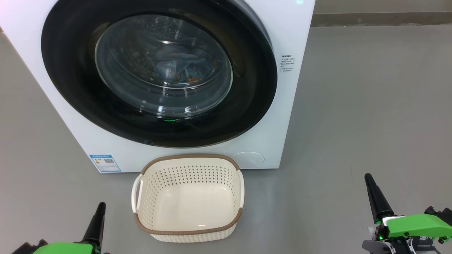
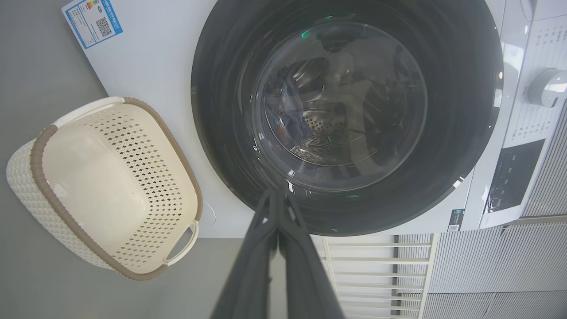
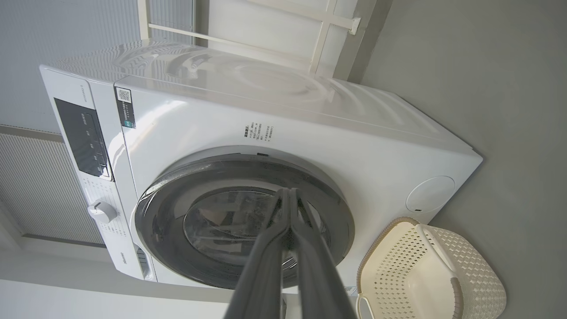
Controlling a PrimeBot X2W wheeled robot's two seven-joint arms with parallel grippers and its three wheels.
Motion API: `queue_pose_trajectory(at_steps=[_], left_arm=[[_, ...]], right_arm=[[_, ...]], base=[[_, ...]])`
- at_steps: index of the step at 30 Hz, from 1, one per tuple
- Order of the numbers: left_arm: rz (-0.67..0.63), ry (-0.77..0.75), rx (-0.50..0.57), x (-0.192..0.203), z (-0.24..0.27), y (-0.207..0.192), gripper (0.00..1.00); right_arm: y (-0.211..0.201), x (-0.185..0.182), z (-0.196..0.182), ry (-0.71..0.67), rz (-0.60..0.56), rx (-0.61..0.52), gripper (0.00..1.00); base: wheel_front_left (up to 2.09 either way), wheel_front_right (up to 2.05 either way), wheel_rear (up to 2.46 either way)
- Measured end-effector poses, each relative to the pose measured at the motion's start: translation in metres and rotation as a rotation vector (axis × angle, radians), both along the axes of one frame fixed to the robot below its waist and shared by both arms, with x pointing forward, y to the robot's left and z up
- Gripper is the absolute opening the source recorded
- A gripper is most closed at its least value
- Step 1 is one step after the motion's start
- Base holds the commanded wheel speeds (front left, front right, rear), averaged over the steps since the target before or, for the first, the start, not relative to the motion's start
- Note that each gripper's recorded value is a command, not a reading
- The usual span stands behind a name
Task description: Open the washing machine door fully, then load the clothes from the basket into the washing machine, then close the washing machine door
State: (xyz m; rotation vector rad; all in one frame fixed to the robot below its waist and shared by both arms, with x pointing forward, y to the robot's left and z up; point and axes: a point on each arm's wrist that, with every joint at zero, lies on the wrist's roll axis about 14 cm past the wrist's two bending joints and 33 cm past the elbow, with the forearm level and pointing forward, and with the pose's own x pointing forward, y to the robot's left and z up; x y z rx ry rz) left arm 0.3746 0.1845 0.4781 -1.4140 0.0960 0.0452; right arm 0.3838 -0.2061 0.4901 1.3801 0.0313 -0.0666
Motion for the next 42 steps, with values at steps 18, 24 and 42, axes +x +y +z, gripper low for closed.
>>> queue_pose_trajectory(at_steps=[18, 24, 42], left_arm=[[0.011, -0.02, -0.156, 0.0029, 0.0062, 0.0026, 0.0], [0.01, -0.02, -0.158, 0.0029, 0.0061, 0.0025, 0.0], [0.01, -0.02, -0.158, 0.0029, 0.006, 0.0024, 0.0]], right_arm=[[-0.001, 0.001, 0.0035, -0.022, -0.004, 0.174, 0.0], [-0.0022, 0.0009, 0.004, -0.026, -0.01, 0.192, 0.0], [-0.0024, 0.0009, 0.0037, -0.023, -0.011, 0.193, 0.0]], base=[[0.0, 0.0, 0.0], [0.0, 0.0, 0.0], [0.0, 0.0, 0.0]])
